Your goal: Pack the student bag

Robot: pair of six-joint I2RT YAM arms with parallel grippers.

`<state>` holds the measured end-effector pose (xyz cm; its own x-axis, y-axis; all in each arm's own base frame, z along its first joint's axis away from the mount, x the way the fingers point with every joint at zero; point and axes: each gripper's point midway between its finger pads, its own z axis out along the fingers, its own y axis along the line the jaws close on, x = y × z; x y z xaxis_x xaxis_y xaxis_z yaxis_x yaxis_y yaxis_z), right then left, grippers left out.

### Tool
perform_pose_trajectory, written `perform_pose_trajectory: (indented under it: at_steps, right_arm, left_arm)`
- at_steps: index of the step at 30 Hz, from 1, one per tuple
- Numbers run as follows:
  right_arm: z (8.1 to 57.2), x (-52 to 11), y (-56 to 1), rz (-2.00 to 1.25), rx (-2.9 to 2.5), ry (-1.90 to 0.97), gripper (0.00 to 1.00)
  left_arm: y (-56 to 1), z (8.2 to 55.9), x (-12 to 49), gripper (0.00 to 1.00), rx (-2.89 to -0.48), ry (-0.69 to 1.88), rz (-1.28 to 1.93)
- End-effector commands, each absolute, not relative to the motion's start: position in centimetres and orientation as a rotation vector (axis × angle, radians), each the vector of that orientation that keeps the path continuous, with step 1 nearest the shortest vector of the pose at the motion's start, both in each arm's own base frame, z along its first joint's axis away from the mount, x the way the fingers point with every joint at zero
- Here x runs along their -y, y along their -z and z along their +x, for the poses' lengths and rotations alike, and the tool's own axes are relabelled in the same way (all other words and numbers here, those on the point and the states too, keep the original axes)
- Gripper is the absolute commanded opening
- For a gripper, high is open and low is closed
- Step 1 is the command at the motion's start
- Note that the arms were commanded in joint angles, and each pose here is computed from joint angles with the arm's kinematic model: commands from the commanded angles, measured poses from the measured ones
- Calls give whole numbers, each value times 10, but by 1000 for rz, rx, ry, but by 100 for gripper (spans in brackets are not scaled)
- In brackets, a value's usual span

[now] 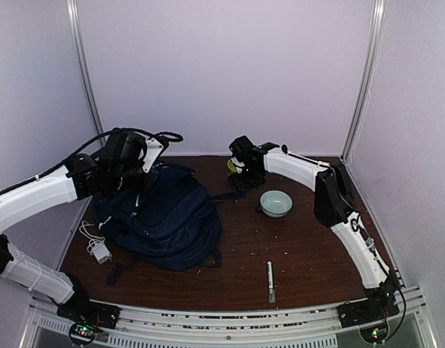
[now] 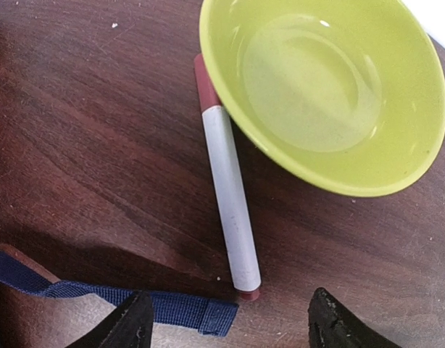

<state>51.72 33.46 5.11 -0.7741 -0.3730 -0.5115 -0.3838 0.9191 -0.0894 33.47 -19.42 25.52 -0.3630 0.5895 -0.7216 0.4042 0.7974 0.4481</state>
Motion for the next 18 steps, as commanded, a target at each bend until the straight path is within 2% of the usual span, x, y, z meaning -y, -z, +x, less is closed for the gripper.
perform_pose_trajectory:
  at_steps: [1, 4, 9, 18]
  right_arm:
    - [515, -321, -57, -499, -2560, 31, 73]
    - [504, -302, -47, -495, -2612, 128, 68]
    - [488, -293, -49, -523, -2636, 129, 59]
    - [475, -267, -72, -481, -2617, 243, 60]
  left_arm:
    - [-294, 353, 205, 0, -1898, -192, 666]
    - [-292, 353, 205, 0, -1898, -193, 670]
    - [-288, 354, 207, 0, -1896, -197, 685]
    - [-289, 353, 205, 0, -1886, -216, 703]
